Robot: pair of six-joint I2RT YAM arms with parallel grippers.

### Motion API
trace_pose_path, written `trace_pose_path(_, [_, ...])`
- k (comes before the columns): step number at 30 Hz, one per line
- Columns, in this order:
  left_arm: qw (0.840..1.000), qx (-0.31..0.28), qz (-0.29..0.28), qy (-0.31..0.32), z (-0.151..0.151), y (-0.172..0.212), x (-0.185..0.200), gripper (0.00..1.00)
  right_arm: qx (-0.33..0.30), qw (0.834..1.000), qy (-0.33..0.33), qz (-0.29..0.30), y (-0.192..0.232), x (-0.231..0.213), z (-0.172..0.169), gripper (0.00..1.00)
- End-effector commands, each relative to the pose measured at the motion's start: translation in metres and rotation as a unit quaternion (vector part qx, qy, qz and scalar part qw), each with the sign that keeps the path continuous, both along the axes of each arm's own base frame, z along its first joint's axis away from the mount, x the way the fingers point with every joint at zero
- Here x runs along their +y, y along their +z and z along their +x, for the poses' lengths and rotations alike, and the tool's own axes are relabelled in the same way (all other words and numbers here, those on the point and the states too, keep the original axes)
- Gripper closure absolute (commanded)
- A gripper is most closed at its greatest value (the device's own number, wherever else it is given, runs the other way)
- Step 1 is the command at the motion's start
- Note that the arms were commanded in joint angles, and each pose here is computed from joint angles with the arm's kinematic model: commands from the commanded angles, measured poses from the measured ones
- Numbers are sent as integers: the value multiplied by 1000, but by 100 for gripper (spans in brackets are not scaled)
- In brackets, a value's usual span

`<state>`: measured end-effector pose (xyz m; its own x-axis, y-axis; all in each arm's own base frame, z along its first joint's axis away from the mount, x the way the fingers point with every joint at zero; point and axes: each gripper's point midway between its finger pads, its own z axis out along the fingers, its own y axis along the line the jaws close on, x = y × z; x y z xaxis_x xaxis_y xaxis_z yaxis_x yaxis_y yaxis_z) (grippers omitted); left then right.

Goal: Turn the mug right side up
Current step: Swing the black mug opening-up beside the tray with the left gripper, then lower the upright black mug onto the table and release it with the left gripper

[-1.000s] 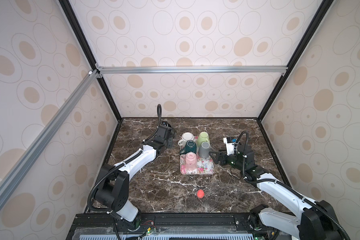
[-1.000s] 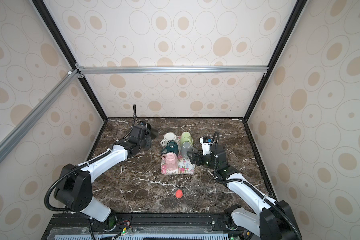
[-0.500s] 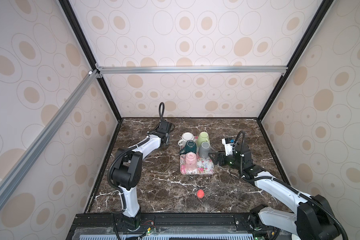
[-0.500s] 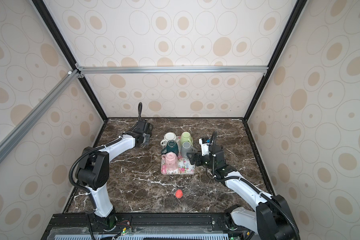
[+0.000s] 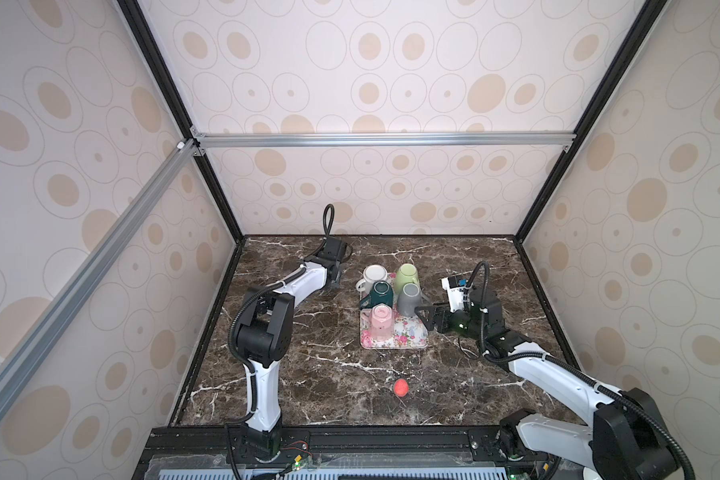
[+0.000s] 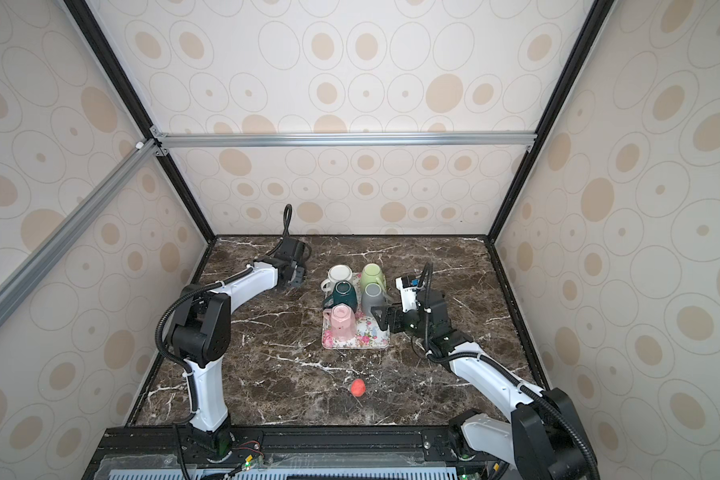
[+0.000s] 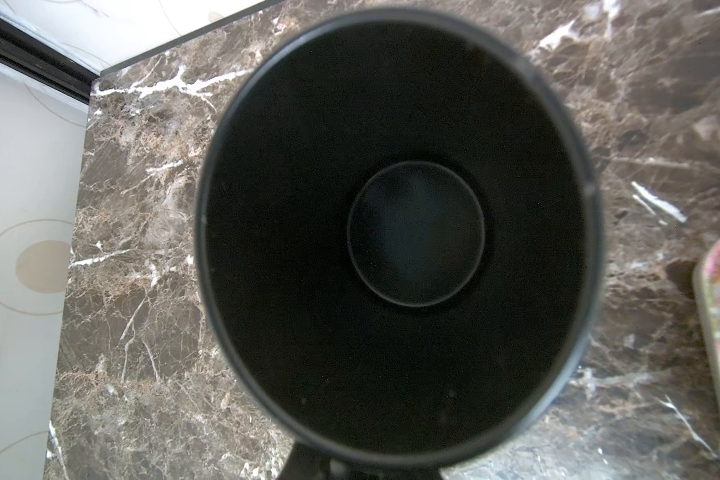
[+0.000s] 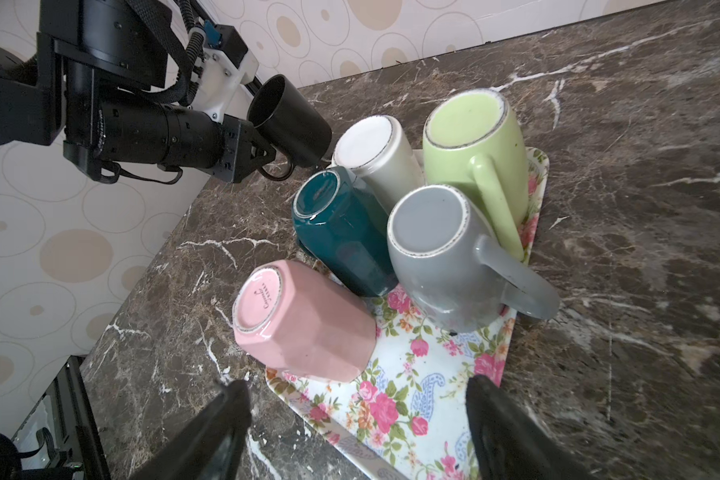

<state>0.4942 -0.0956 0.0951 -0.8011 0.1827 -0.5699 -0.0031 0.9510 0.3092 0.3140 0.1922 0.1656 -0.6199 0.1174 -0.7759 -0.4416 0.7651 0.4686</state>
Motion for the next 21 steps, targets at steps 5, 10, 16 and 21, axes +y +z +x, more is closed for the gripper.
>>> trace_pose_path(5, [1000,-27,-2,9,15,21,1,100,-5,1000,9,13,8,4,2,16])
trace_pose_path(10, [1000,-22,-8,8,13,17,-1,100,-5,1000,5,10,9,2,2,16])
trace_pose_path(16, [1000,-20,-11,10,12,19,-1,71,-13,1000,-5,8,13,-3,1,16])
trace_pose_path(21, [1000,-22,-9,11,8,21,0,43,-18,1000,-18,5,14,-7,1,16])
